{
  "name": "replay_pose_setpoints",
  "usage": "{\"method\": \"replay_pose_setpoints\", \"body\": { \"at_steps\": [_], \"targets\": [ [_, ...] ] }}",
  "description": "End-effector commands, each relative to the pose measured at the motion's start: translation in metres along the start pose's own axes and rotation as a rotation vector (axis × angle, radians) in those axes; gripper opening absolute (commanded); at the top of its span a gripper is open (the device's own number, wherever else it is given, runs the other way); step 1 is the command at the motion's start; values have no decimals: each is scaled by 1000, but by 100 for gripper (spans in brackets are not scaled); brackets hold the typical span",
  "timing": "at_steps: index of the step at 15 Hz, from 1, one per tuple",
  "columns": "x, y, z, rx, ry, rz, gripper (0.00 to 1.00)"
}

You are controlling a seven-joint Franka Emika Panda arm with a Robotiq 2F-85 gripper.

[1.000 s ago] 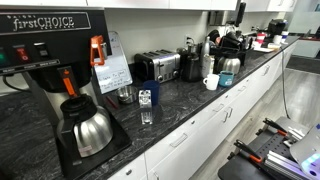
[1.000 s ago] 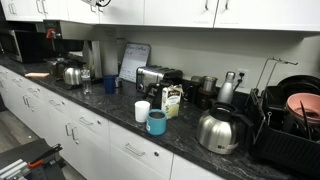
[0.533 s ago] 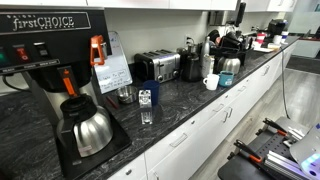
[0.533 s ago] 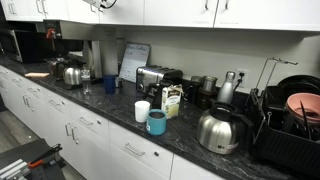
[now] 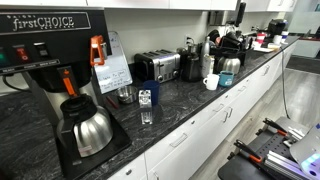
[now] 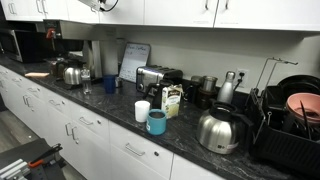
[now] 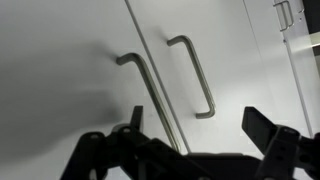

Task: Open the third from last cabinet door

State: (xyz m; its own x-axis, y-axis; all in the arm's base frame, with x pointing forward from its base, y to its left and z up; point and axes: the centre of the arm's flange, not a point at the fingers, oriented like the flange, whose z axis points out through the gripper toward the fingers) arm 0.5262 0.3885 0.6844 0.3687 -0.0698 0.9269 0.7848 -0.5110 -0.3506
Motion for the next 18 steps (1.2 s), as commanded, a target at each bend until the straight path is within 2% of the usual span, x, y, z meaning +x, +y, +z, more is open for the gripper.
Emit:
{"method": "replay_pose_setpoints", "body": {
  "at_steps": [1,7,8,9,10,11,12,18],
  "targets": [
    [2,4,14,39,28,-2,100],
    [-2,5,27,62,23,10,100],
    [-2,5,28,65,23,8,96],
    [-1,6,28,66,27,6,81],
    [-1,7,28,65,30,5,71],
    [-2,7,28,60,33,4,70],
    [-2,9,28,54,36,3,64],
    [-4,19,24,41,41,19,22]
  ]
}}
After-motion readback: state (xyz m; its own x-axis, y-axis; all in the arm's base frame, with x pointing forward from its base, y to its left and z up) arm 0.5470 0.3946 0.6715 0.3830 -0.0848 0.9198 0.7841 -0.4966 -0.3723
